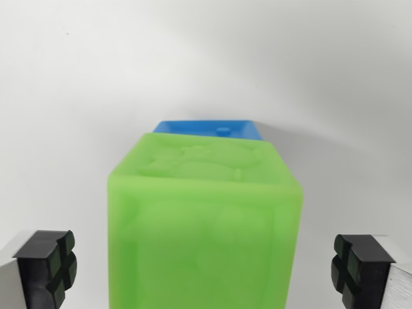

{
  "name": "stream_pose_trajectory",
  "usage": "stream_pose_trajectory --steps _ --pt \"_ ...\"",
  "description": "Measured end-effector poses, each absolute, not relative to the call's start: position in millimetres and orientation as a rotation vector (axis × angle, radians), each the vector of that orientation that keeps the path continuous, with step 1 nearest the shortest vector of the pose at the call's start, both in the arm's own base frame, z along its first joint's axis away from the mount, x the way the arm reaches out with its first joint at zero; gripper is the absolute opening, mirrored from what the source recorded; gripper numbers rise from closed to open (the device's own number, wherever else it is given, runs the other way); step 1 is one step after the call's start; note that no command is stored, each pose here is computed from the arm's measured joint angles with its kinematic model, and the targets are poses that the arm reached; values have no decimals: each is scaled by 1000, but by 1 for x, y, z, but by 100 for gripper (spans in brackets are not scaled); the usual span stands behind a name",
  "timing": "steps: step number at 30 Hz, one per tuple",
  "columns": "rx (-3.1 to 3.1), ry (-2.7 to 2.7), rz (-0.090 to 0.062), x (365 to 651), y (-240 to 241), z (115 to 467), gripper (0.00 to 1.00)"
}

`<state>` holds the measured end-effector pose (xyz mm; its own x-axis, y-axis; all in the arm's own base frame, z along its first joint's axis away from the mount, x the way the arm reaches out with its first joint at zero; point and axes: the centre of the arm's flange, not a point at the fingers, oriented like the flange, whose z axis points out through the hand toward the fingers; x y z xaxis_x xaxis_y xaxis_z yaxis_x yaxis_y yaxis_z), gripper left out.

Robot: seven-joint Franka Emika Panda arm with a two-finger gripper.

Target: Stack cube

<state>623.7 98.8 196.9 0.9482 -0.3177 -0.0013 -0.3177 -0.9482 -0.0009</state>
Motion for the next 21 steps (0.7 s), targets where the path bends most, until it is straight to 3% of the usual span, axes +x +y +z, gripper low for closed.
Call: stream_pose_trajectory --steps 21 --pt "-3102 507 -3 623 99 274 100"
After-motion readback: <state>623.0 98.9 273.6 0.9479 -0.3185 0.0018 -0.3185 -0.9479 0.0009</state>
